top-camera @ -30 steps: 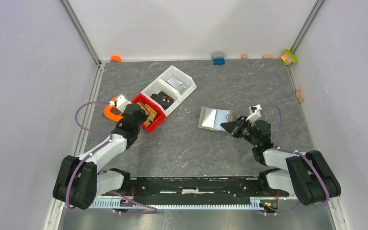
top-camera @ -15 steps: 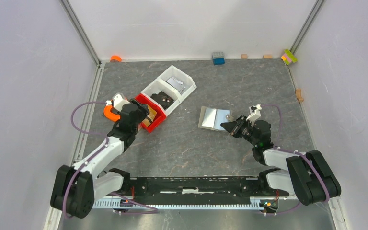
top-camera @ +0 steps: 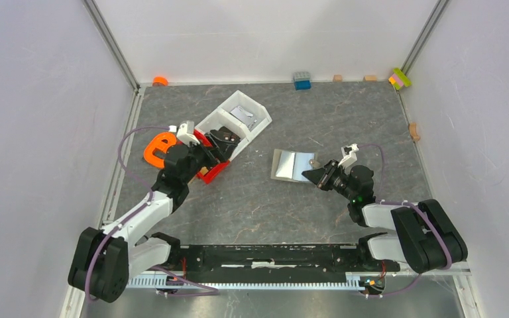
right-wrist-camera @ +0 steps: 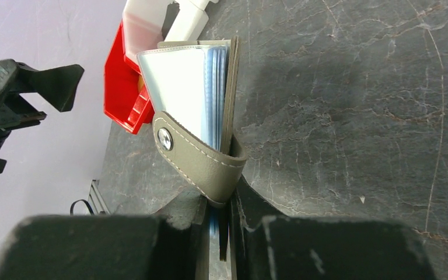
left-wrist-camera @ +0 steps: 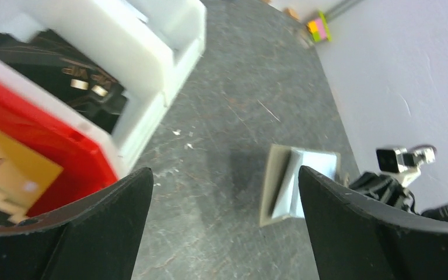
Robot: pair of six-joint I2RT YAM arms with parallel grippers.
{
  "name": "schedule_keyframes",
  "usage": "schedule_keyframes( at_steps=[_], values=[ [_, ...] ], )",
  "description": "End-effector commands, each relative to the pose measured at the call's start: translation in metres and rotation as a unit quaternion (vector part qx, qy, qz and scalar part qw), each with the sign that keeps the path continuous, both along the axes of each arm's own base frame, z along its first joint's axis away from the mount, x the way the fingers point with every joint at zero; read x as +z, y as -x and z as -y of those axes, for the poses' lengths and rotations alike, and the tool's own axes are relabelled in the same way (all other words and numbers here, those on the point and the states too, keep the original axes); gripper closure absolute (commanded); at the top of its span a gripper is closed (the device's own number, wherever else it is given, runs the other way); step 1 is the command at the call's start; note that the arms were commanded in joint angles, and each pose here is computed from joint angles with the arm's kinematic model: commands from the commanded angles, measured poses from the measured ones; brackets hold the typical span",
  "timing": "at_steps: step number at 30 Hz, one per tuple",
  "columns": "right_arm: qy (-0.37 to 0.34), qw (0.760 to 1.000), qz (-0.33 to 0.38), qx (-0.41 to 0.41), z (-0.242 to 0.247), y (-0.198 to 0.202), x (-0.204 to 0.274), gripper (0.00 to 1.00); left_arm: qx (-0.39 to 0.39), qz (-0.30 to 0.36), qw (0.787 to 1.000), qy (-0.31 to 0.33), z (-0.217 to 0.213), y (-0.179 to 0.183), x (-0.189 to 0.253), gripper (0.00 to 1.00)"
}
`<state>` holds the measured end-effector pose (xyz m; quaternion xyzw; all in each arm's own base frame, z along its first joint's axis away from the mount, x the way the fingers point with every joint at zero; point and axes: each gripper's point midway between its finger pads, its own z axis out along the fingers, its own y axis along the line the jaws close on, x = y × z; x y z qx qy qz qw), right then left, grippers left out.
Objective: Take the credit cards out of the card holder
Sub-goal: Place the credit card in the storage box, then remove the credit card from the card holder.
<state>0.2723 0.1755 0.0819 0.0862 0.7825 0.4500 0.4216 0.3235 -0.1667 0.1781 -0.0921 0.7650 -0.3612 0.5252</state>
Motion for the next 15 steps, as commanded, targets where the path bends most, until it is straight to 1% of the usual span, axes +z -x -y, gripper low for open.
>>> schedule_keyframes(
  at_steps=[1, 4, 6, 8, 10, 11, 14, 15],
  values=[
    [-0.023, 0.998, 0.063, 0.012, -0.007, -0.013, 0.035, 0.98, -0.097, 0.047, 0.994, 0.007, 0.042, 0.011, 0.019, 0.0],
    [-0.024, 0.998, 0.064, 0.014, -0.007, -0.013, 0.035, 0.98, -0.115, 0.045, 0.992, 0.002, 0.062, 0.019, 0.018, 0.0],
    [-0.023, 0.998, 0.063, 0.014, -0.007, -0.013, 0.034, 0.98, -0.117, 0.049, 0.992, -0.004, 0.074, 0.026, 0.018, 0.0],
    [-0.023, 0.998, 0.061, 0.015, -0.007, -0.012, 0.033, 0.97, -0.107, 0.038, 0.993, -0.01, 0.084, 0.026, 0.019, 0.0],
    [-0.026, 0.998, 0.061, 0.017, -0.008, -0.011, 0.033, 0.97, -0.101, 0.016, 0.994, -0.027, 0.091, 0.022, 0.019, 0.01],
    [-0.027, 0.997, 0.063, 0.018, -0.009, -0.011, 0.034, 0.96, -0.099, 0.009, 0.994, -0.04, 0.094, 0.018, 0.02, 0.03],
    [-0.029, 0.997, 0.063, 0.019, -0.009, -0.011, 0.034, 0.95, -0.102, 0.018, 0.993, -0.059, 0.104, 0.007, 0.016, 0.03],
    [-0.03, 0.997, 0.061, 0.021, -0.01, -0.01, 0.033, 0.95, -0.109, 0.022, 0.992, -0.065, 0.109, 0.005, 0.011, 0.02]
  ],
)
